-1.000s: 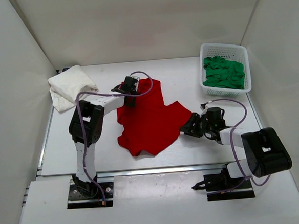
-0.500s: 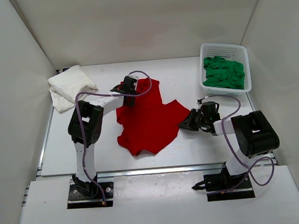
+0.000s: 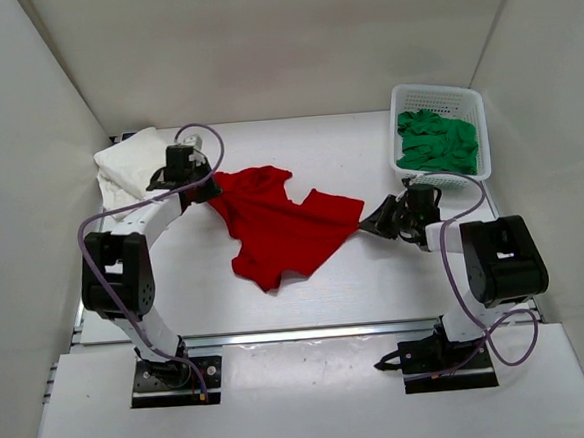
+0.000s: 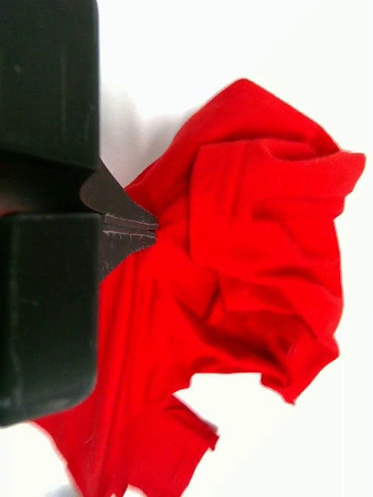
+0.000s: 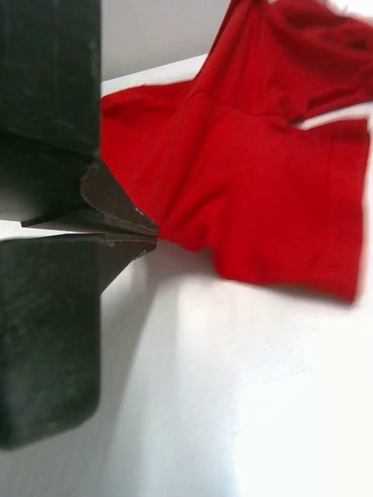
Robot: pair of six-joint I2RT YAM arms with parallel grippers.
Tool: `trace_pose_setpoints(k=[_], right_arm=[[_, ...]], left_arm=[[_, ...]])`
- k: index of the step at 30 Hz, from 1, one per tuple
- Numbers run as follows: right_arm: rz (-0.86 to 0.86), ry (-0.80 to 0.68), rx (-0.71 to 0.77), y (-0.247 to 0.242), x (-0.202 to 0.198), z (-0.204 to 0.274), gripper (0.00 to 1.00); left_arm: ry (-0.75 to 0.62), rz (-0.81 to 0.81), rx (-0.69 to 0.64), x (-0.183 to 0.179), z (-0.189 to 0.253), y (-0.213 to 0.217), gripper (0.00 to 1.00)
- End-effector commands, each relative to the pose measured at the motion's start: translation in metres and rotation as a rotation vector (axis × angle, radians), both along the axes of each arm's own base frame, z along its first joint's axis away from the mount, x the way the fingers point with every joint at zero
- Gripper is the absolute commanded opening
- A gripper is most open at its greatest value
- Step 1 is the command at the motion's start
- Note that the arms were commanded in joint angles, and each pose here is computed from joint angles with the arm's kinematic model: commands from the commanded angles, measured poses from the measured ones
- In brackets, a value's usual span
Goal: Fold and stack the t-shirts
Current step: Flatten out the tshirt
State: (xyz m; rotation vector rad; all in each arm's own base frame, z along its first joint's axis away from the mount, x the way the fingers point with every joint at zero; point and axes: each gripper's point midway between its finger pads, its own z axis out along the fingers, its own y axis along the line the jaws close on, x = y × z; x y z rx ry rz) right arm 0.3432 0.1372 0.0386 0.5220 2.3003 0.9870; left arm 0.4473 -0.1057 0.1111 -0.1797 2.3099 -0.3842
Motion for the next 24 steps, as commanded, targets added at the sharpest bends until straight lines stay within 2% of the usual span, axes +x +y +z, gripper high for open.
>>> trace_pose_setpoints(k=[1, 5, 13, 16, 19, 24], right_arm=[[-0.038, -0.074, -0.068, -0.011, 0.026, 0.018, 0.0], [-0.091, -0.095, -0.088, -0.033, 0.044, 0.03, 0.0], [-0.09, -0.139, -0.063, -0.037, 0.075, 0.055, 0.0], [-0.081, -0.143, -0.064, -0.035, 0.084, 0.062, 0.01], [-0.072, -0.145, -0.058, -0.033, 0.086, 0.061, 0.0], [-0.101, -0.123, -0.032, -0.049, 0.084, 0.052, 0.0]], left_arm=[[-0.036, 0.058, -0.15, 0.001, 0.018, 0.012, 0.0], [-0.023, 0.093, -0.202, -0.008, 0.012, 0.028, 0.01], [0.022, 0.14, -0.146, -0.019, -0.014, 0.042, 0.01], [0.003, 0.135, -0.149, -0.019, -0.006, 0.042, 0.0], [-0.034, 0.125, -0.171, -0.02, 0.008, 0.044, 0.06], [-0.042, 0.119, -0.177, -0.028, 0.016, 0.045, 0.08]])
